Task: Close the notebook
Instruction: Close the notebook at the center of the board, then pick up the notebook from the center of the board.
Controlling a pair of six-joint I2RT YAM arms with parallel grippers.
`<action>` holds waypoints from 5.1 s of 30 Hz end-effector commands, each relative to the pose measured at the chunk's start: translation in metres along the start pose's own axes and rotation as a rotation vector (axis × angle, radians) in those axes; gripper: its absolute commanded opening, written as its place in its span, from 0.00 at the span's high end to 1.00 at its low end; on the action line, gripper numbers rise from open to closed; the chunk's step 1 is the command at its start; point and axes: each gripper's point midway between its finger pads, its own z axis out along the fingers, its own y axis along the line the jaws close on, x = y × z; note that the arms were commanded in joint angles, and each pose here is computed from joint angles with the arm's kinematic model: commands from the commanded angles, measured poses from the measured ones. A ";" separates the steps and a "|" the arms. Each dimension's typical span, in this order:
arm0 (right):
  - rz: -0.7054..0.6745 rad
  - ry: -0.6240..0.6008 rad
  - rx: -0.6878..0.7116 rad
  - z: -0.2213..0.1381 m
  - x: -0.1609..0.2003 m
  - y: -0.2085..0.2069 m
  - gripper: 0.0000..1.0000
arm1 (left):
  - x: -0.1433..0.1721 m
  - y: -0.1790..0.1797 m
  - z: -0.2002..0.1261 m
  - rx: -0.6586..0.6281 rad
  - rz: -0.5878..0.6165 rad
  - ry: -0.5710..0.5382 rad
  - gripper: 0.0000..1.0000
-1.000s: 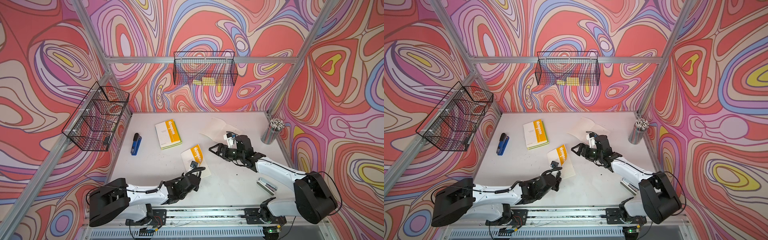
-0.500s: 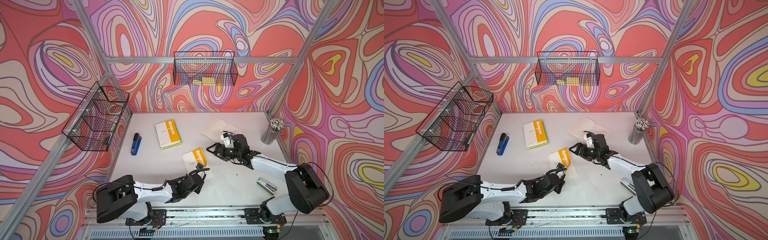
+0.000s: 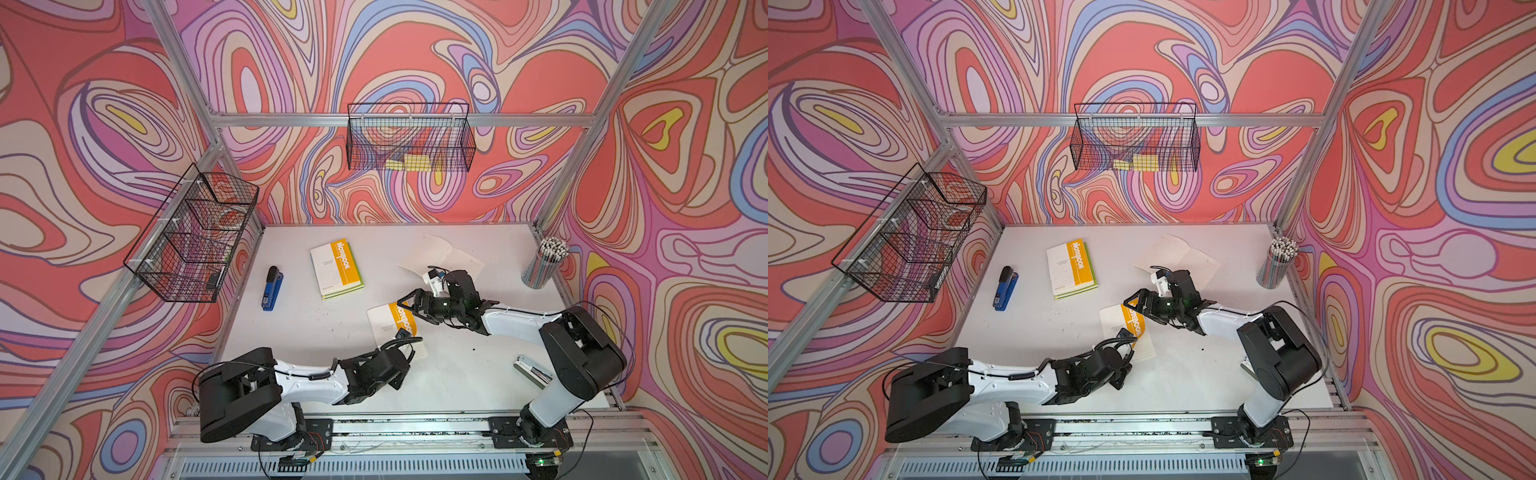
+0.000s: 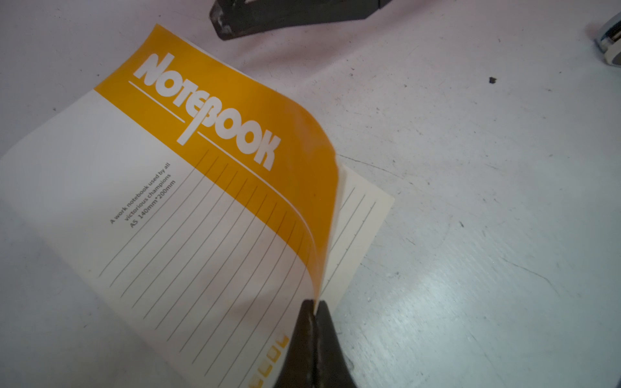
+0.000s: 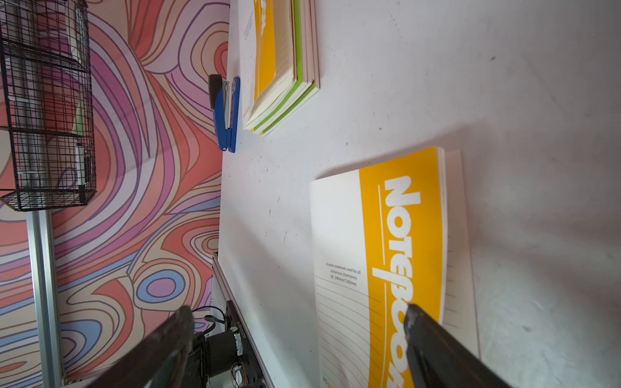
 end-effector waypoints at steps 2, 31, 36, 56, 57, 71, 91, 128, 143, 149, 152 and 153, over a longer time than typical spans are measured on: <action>-0.010 -0.006 -0.017 0.006 -0.001 0.001 0.02 | -0.001 -0.002 -0.004 0.003 0.015 0.003 1.00; 0.076 0.079 0.059 0.032 0.028 -0.054 0.02 | -0.008 0.001 -0.007 -0.027 0.039 0.006 0.98; 0.079 0.086 0.077 0.032 0.033 -0.061 0.02 | -0.011 0.004 -0.012 -0.038 0.034 -0.006 0.83; 0.083 0.089 0.090 0.027 0.040 -0.066 0.02 | -0.069 0.036 -0.079 0.047 -0.177 -0.165 0.47; 0.083 0.087 0.088 0.027 0.040 -0.065 0.02 | -0.071 0.038 -0.081 0.082 -0.217 -0.163 0.47; 0.062 0.080 0.088 0.020 0.039 -0.058 0.02 | -0.050 0.063 -0.042 0.322 -0.685 0.074 0.47; 0.053 0.090 0.096 0.019 0.040 -0.058 0.02 | -0.013 0.103 0.002 0.251 -0.855 0.155 0.60; 0.050 0.097 0.089 0.019 0.042 -0.058 0.02 | -0.008 0.098 0.010 0.375 -0.871 0.130 0.96; -0.097 0.035 0.123 -0.022 0.027 -0.015 0.02 | -0.064 0.100 -0.006 0.385 -0.790 0.088 1.00; -0.153 0.024 0.137 -0.035 0.018 0.002 0.02 | -0.102 0.102 -0.026 0.369 -0.720 0.088 1.00; -0.171 0.020 0.152 -0.037 0.015 0.004 0.02 | -0.121 0.105 -0.033 0.383 -0.702 0.079 1.00; -0.176 0.019 0.154 -0.038 0.013 0.004 0.02 | -0.128 0.107 -0.036 0.388 -0.699 0.072 1.00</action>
